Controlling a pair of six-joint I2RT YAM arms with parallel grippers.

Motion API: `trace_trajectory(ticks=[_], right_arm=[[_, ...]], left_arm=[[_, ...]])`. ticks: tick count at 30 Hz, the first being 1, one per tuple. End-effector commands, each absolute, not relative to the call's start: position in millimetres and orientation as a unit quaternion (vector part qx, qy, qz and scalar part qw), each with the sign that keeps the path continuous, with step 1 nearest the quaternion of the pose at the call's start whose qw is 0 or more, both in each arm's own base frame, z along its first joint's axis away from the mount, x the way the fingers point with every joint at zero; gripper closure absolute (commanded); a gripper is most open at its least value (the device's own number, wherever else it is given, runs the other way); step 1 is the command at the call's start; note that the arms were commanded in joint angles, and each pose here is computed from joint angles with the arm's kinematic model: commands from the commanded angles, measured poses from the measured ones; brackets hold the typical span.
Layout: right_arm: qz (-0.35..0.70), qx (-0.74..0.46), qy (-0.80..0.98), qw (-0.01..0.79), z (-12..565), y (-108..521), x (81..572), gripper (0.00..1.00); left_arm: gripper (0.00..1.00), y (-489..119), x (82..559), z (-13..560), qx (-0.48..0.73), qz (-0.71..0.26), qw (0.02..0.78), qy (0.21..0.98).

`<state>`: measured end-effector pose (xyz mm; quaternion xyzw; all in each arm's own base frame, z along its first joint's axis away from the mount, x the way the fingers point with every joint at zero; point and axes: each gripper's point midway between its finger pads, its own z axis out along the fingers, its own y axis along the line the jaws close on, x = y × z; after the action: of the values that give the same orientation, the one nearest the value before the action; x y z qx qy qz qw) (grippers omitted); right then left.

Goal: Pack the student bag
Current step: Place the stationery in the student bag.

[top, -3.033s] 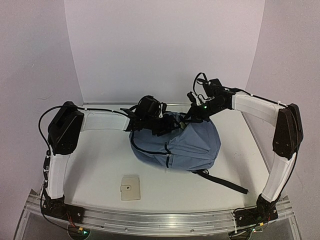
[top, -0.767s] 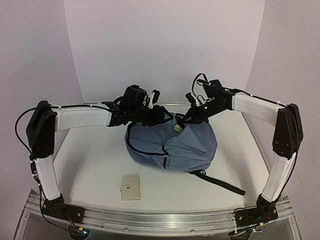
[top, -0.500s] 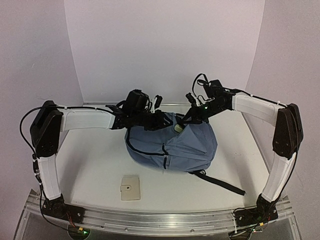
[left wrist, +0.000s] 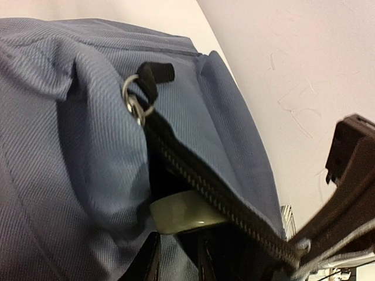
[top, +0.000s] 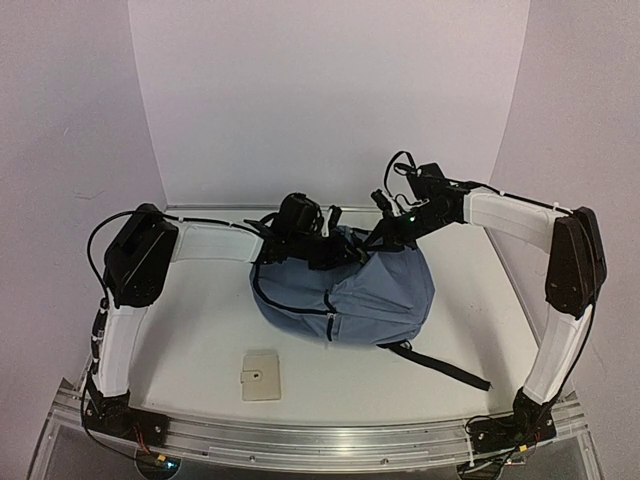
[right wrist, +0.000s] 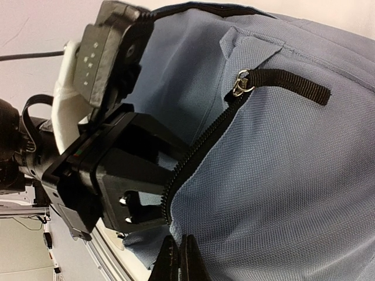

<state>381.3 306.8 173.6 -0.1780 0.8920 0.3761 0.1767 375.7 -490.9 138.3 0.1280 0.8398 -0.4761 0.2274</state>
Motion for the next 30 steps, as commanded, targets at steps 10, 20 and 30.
trace_trajectory(ticks=[10, 20, 30], right_arm=[[0.400, -0.190, 0.879, 0.177, 190.5, 308.4, 370.1, 1.00], [0.373, -0.183, 0.891, 0.182, 175.8, 303.8, 380.6, 1.00], [0.373, -0.185, 0.892, 0.177, 168.5, 306.9, 385.4, 1.00]], left_arm=[[0.74, -505.5, 428.0, 130.0, 0.076, -0.493, 0.243, 0.832], [0.42, -485.1, 402.2, 184.2, 0.120, -0.476, 0.272, 0.828], [0.15, -401.4, 347.7, 237.7, 0.091, -0.390, 0.301, 0.866]])
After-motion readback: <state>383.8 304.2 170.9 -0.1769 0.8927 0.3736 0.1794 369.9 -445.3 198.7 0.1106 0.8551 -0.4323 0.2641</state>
